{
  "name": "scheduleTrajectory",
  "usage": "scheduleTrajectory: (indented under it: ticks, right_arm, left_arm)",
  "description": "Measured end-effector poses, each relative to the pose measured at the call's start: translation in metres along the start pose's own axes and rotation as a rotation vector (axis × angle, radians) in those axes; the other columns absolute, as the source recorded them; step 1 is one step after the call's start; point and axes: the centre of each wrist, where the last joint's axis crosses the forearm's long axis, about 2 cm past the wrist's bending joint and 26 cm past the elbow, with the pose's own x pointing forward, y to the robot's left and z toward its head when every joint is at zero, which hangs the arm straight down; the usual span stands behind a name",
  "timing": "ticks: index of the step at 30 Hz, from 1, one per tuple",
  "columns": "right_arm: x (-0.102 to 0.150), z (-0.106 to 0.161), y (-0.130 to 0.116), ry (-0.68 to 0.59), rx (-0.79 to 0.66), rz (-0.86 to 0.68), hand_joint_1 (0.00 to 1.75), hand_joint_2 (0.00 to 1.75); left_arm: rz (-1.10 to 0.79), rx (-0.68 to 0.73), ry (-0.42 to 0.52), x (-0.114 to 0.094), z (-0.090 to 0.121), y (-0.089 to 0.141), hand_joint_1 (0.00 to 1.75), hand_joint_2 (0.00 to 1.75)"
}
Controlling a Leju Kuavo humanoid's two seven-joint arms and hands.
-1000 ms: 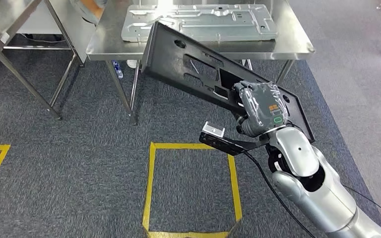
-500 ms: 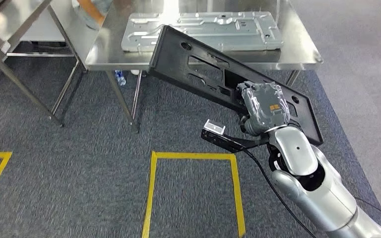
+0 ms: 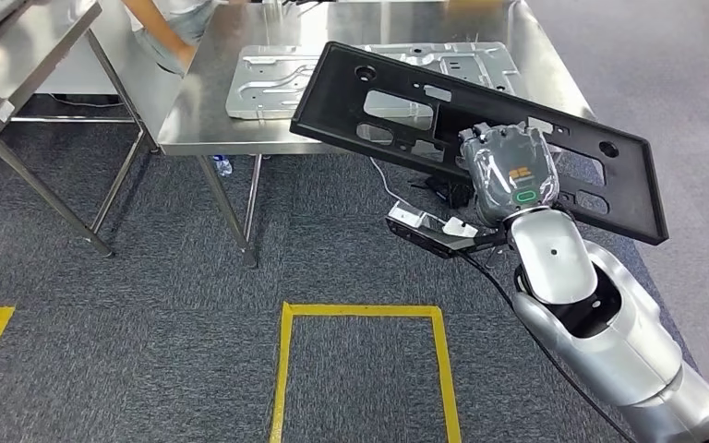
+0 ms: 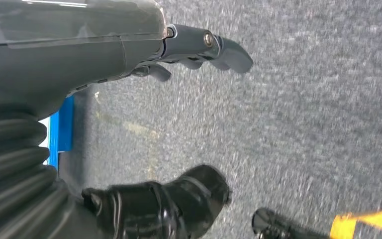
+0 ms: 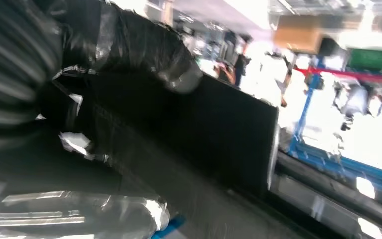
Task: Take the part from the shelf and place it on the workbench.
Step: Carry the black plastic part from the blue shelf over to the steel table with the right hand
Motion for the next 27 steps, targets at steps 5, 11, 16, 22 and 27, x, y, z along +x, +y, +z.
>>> scheduleTrajectory:
  ticks: [5, 11, 16, 22, 27]
  right_arm:
    - [-0.001, 0.000, -0.002, -0.012, -0.009, 0.009, 1.75, 1.75]
    - [0.003, 0.003, 0.002, -0.033, -0.005, 0.010, 1.75, 1.75]
    - [0.004, 0.004, 0.002, -0.040, -0.006, 0.007, 1.75, 1.75]
    - [0.006, 0.005, 0.003, -0.056, -0.005, 0.001, 1.75, 1.75]
    - [0.009, 0.006, 0.004, -0.068, -0.002, 0.001, 1.75, 1.75]
  left_arm:
    - [-0.002, -0.002, -0.002, 0.002, 0.000, 0.001, 0.00, 1.75]
    - [-0.006, -0.008, -0.003, 0.001, 0.000, 0.000, 0.00, 1.75]
    - [-0.008, -0.008, -0.008, 0.002, 0.000, 0.001, 0.00, 1.75]
    - [-0.011, -0.011, -0.008, 0.001, 0.000, 0.001, 0.00, 1.75]
    - [-0.012, -0.007, -0.005, -0.001, 0.000, 0.001, 0.00, 1.75]
